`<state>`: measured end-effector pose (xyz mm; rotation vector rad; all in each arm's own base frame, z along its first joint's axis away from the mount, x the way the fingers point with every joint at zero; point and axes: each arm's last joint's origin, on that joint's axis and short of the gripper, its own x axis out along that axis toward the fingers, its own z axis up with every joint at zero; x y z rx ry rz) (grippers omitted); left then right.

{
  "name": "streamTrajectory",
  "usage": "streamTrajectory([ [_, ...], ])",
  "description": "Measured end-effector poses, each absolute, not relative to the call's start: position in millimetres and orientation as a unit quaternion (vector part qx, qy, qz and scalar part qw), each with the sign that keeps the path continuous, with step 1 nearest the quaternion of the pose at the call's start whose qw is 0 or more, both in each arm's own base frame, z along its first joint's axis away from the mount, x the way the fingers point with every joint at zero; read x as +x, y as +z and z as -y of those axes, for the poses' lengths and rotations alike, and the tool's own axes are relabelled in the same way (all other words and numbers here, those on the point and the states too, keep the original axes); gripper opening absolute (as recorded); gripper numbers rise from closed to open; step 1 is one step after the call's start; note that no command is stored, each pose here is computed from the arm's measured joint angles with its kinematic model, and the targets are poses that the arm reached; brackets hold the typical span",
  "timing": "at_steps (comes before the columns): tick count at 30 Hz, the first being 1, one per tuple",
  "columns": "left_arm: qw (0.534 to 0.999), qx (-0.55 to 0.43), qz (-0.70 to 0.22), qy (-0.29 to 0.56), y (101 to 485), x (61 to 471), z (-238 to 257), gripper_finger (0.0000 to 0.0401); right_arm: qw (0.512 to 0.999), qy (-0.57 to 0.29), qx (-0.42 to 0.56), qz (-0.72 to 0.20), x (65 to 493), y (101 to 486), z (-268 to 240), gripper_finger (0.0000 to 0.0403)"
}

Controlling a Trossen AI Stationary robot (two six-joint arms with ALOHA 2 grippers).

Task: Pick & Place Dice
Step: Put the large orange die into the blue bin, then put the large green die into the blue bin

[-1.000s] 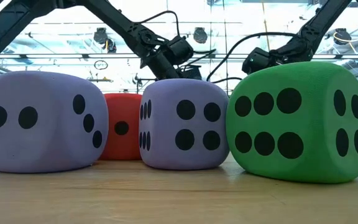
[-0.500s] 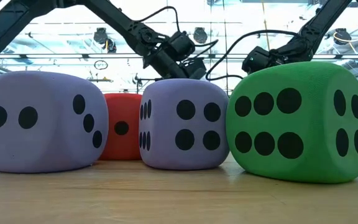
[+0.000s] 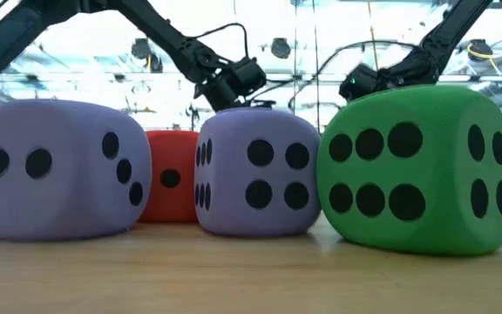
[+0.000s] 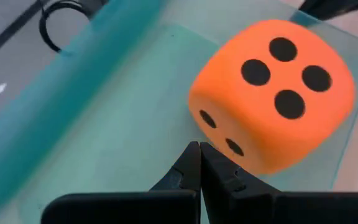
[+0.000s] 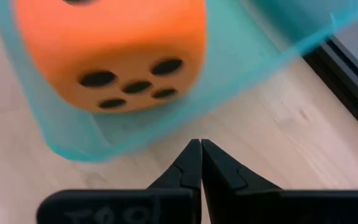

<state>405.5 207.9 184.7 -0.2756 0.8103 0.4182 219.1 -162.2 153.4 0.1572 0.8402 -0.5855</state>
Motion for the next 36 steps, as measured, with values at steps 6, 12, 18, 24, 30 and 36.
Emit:
streamTrajectory([
  [6, 0.903, -0.145, -0.378, 0.145, 186.2, 412.0, -198.4, 0.0001, 0.890, -0.244, 0.068, -0.378, 227.0, 155.2, 158.5, 0.0000],
  [12, 0.907, -0.141, -0.381, 0.112, 186.7, 417.2, -187.9, 0.0001, 0.894, -0.231, 0.063, -0.379, 233.4, 150.7, 153.7, 0.0000],
  [18, 0.900, -0.149, -0.386, 0.134, 188.8, 415.7, -191.6, 0.0001, 0.891, -0.232, 0.072, -0.384, 234.5, 147.3, 152.8, 0.0000],
  [24, 0.880, -0.170, -0.420, 0.144, 183.5, 403.3, -202.4, 0.0001, 0.887, -0.240, 0.089, -0.384, 233.9, 147.0, 152.5, 0.0000],
  [30, 0.892, -0.132, -0.413, 0.127, 212.0, 393.5, -198.8, 0.0001, 0.881, -0.238, 0.094, -0.399, 231.5, 145.4, 151.0, 0.0000],
  [36, 0.924, -0.061, -0.372, 0.061, 281.6, 350.0, -179.9, 0.0001, 0.877, -0.231, 0.112, -0.406, 222.9, 157.5, 144.5, 0.0000],
])
